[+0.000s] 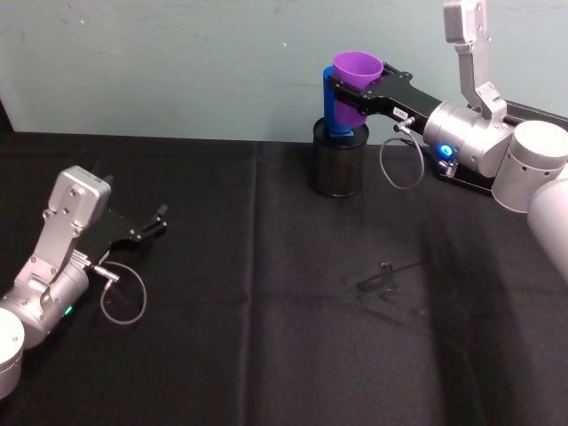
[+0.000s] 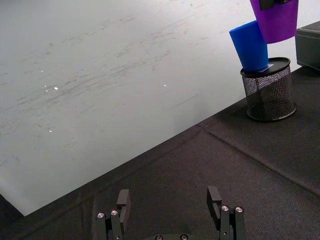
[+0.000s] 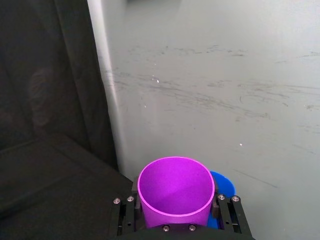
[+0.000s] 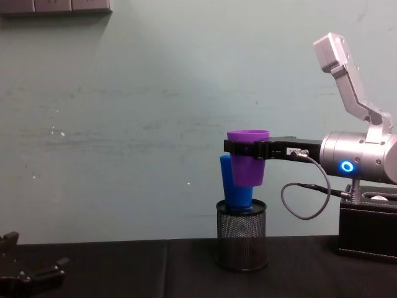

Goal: Pick up one cup with a gripper and tap it against the other cup.

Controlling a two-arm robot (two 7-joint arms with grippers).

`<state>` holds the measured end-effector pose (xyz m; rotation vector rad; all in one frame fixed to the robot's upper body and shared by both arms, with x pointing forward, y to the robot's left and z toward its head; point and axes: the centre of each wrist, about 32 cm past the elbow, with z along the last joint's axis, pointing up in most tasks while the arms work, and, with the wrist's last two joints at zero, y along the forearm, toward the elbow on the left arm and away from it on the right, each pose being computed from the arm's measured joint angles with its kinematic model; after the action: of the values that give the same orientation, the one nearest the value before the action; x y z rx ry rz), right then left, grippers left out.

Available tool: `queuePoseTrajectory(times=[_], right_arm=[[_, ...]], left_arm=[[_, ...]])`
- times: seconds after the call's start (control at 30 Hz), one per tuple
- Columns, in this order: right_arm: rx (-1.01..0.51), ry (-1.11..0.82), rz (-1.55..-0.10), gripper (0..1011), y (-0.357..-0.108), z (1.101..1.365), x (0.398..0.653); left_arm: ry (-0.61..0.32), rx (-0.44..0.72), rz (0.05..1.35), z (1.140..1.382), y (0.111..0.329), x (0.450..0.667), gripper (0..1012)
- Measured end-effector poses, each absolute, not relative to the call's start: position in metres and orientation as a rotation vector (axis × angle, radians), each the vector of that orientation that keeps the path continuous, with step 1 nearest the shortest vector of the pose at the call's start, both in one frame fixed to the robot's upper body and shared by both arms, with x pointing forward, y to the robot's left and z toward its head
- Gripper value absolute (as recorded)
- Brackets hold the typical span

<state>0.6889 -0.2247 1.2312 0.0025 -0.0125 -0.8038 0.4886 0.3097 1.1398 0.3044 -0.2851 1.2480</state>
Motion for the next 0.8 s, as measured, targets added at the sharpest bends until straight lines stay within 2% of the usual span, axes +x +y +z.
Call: queuePoseTrajectory(times=[0.8], right_arm=[[0.003,-0.01,-0.806,741,-0.2247,1.2311,0.6888]], left_arm=[[-0.285,0.304,1.248,1.1398,0.3097,0.4886,1005]])
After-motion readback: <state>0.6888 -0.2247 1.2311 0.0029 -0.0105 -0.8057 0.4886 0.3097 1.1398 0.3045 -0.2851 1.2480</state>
